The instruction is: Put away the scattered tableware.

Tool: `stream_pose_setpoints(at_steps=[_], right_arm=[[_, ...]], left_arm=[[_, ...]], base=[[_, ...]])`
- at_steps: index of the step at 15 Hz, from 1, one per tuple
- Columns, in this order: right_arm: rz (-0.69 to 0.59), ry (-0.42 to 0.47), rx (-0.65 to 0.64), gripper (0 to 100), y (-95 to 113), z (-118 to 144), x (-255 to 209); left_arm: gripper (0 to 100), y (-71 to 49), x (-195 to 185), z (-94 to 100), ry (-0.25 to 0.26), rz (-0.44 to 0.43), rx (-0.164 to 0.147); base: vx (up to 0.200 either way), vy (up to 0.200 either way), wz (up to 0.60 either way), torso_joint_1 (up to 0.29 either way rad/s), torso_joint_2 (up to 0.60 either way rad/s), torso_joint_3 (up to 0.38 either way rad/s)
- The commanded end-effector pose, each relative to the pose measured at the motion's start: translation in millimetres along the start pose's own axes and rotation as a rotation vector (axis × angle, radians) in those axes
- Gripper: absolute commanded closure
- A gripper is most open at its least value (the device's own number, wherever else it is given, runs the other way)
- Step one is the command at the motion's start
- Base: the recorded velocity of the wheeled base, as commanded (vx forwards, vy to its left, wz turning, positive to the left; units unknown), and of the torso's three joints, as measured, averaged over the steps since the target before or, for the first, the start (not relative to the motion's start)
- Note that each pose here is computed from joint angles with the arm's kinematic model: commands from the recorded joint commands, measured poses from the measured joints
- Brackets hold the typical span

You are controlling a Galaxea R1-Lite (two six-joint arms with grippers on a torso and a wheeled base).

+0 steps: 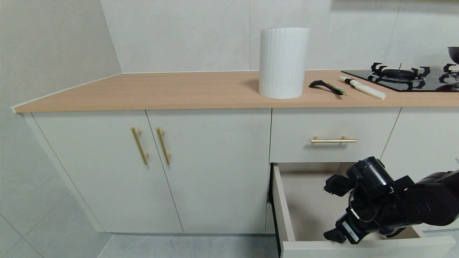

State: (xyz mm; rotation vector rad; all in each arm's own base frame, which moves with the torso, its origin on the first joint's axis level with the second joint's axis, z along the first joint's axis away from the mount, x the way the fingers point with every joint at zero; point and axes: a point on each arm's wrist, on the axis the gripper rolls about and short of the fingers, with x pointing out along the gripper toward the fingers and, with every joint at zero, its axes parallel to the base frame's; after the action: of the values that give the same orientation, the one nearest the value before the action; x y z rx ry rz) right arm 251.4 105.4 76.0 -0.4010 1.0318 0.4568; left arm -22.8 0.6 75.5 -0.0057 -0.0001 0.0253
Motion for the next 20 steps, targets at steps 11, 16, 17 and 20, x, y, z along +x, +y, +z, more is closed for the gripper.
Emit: stream_pose_setpoints(at_steps=[11,16,17,20], right_arm=[[0.017,0.115,-0.128,0,27,-8,-19],[-0.053,-0.108,0.311,0,-4,44,-47],[-0.062,-0.136,0.379,0,-14,48,-51],[-0.102,-0.189,0.436,0,-36,48,-63]], left_arm=[[0,0.0,0,0.0,0.0,0.001,0.0],[0,0.0,0,0.0,0.0,0.001,0.0],[0,0.0,0,0.0,0.0,0.001,0.0],[0,0.0,0,0.0,0.0,0.001,0.0]], base=[[0.0,0.0,0.0,0.0,0.0,0.0],[0.0,0.0,0.0,0.0,0.0,0.0],[0.0,0.0,0.0,0.0,0.0,0.0],[0.0,0.0,0.0,0.0,0.0,0.0]])
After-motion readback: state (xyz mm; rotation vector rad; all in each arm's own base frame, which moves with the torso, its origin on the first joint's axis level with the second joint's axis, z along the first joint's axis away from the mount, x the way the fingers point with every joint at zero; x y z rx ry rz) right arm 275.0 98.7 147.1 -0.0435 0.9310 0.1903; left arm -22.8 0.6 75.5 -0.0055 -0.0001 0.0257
